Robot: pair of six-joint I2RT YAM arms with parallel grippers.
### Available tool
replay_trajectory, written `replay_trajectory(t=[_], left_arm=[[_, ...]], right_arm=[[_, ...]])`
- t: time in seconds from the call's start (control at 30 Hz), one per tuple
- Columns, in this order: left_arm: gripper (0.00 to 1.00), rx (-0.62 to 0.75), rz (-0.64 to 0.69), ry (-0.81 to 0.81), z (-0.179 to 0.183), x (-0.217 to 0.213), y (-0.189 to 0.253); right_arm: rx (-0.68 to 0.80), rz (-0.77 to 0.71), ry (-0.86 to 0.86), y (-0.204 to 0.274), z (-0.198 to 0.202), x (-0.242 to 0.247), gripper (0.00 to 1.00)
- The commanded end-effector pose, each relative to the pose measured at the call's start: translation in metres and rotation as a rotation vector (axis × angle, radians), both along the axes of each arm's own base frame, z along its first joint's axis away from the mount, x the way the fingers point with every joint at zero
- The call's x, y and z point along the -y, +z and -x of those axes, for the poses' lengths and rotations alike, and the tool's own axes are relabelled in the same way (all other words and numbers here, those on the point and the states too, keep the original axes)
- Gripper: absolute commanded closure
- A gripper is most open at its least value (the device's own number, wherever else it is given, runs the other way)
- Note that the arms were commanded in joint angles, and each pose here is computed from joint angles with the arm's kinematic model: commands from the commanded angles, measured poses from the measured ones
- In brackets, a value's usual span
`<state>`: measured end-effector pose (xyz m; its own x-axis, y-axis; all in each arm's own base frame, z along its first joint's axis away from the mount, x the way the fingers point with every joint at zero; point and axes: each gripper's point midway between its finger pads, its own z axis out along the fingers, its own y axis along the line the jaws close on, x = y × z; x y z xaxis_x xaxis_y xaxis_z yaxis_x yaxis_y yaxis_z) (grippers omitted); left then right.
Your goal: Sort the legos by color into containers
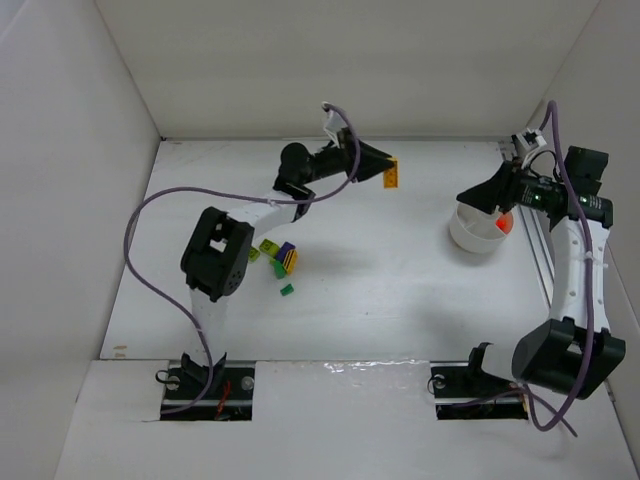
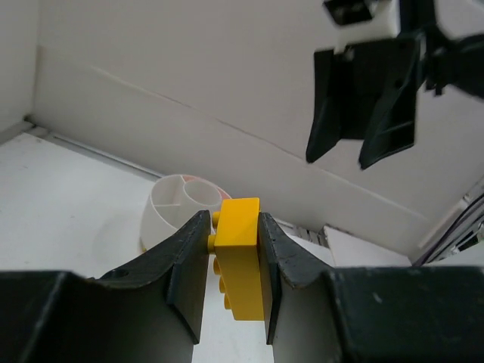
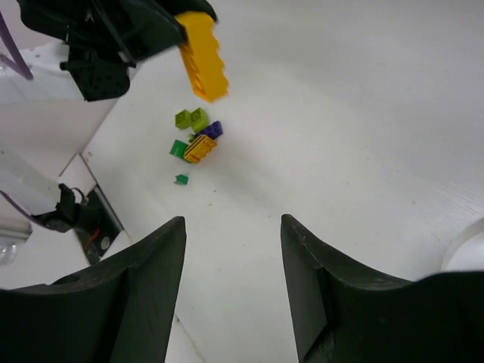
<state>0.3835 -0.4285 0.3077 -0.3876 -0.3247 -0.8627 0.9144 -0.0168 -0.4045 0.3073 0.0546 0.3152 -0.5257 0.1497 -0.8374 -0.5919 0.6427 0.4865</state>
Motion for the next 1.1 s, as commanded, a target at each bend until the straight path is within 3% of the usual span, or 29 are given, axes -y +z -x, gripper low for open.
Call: replay_trajectory(t=[0.0, 0.17, 0.23, 0.27, 0.47, 0.5, 0.57, 0.6, 0.67, 0.9, 1.07], left_arm=[[1.00, 0.163, 0.159, -0.060, 0.050, -0.045, 0.100], [1.00, 0.099, 0.198, -0.012, 0.056, -0.061, 0.128], [1.00, 0.080, 0.215, -0.004, 0.059, -0.056, 0.141], [1.00, 0.063, 0.235, 0.028, 0.053, -0.057, 0.147], [1.00, -0.090, 0.328, 0.122, 0.033, -0.067, 0.190], [1.00, -0.124, 0.351, 0.140, 0.030, -0.070, 0.196], [1.00, -0.187, 0.381, 0.150, 0.025, -0.077, 0.204], [1.00, -0.219, 0.397, 0.162, 0.023, -0.080, 0.207], [1.00, -0.269, 0.410, 0.159, 0.018, -0.084, 0.208], [1.00, -0.325, 0.436, 0.182, 0.010, -0.099, 0.206], [1.00, -0.331, 0.457, 0.195, 0.009, -0.110, 0.213]], right_arm=[[0.115, -0.072, 0.152, 0.020, 0.004, -0.016, 0.41], [0.153, -0.122, 0.329, 0.035, 0.009, -0.054, 0.41], [0.061, -0.189, 0.343, 0.034, 0.011, -0.066, 0.40], [0.136, -0.166, 0.353, 0.042, 0.005, -0.075, 0.40], [0.144, -0.242, 0.371, 0.068, 0.005, -0.116, 0.41], [0.218, -0.245, 0.380, 0.080, 0.004, -0.120, 0.41], [0.168, -0.327, 0.369, 0.086, 0.007, -0.128, 0.41], [0.260, -0.341, 0.380, 0.101, 0.010, -0.128, 0.41], [0.220, -0.422, 0.353, 0.107, 0.008, -0.131, 0.41], [0.155, -0.491, 0.290, 0.126, -0.011, -0.143, 0.44], [-0.077, -0.600, 0.118, 0.120, -0.054, -0.138, 0.44]])
